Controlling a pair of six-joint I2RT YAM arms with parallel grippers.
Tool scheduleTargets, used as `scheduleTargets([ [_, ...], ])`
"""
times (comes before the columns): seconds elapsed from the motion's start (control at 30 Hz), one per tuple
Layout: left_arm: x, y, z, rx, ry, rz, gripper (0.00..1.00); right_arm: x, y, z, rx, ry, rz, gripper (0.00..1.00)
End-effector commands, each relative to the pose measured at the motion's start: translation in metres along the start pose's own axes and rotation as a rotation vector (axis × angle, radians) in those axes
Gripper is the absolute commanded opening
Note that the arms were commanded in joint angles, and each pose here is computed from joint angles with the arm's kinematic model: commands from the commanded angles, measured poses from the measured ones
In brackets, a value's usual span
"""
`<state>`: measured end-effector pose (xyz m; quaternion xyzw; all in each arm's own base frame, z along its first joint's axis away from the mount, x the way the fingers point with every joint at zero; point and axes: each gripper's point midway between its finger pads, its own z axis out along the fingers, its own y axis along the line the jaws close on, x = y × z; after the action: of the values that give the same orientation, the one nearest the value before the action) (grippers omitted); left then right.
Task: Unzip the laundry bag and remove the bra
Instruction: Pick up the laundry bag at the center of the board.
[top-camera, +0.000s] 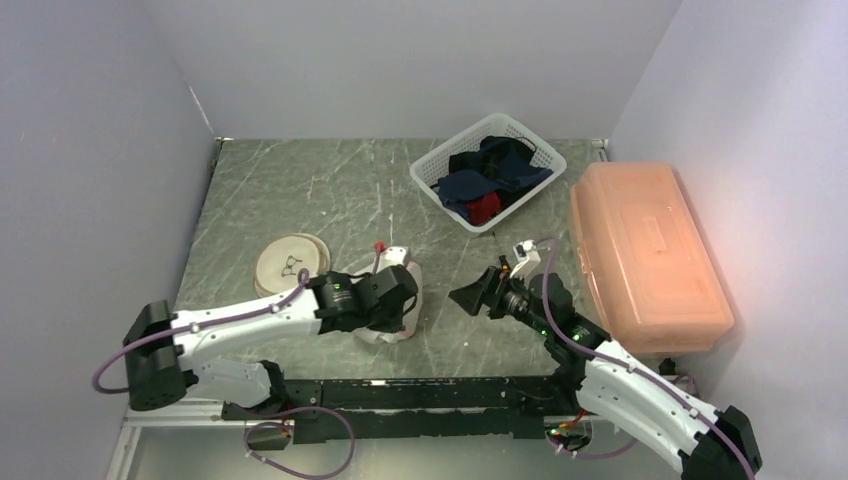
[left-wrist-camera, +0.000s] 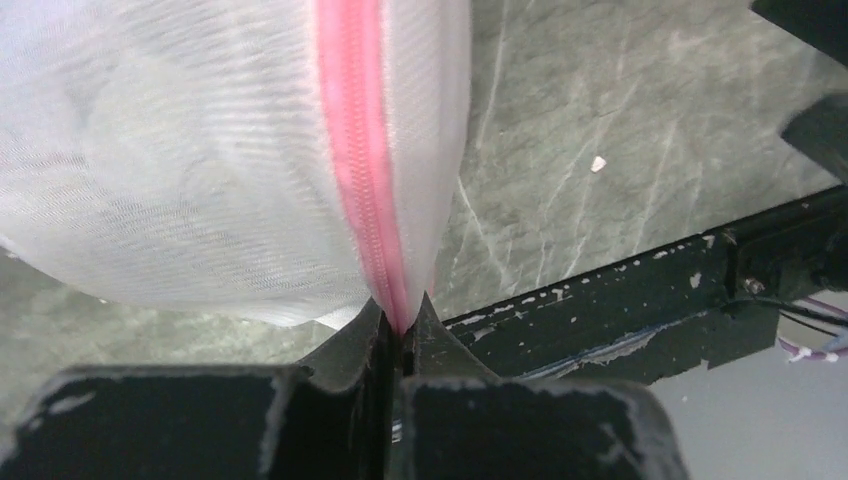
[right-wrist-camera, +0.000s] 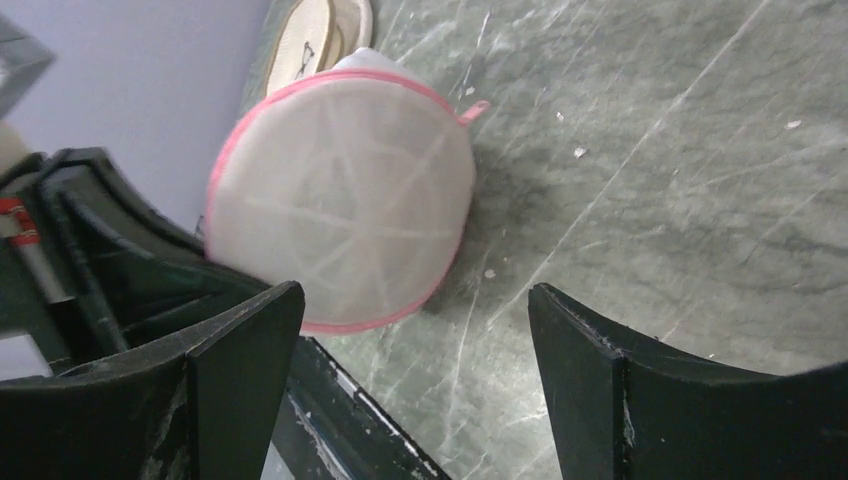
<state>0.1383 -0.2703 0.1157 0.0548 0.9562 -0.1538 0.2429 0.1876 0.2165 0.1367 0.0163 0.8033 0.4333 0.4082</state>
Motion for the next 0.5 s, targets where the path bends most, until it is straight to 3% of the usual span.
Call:
scheduleTargets([
  [0.0, -0.046, -0.025, -0.061, 0.2, -0.176, 0.197, 0.03, -0.045, 0.031, -0.01, -0.131, -0.041, -0.037, 0.89],
  [0.23, -0.036, -0.065, -0.169, 0.699, -0.238, 0.629, 0.03, -0.077, 0.114, -0.063, -0.592, -0.098, -0.216, 0.91],
  [0.47, -0.023, -0.076, -0.243, 1.003, -0.347, 0.823, 0.03, -0.083, 0.161, -0.099, -0.836, -0.116, -0.287, 0.91],
])
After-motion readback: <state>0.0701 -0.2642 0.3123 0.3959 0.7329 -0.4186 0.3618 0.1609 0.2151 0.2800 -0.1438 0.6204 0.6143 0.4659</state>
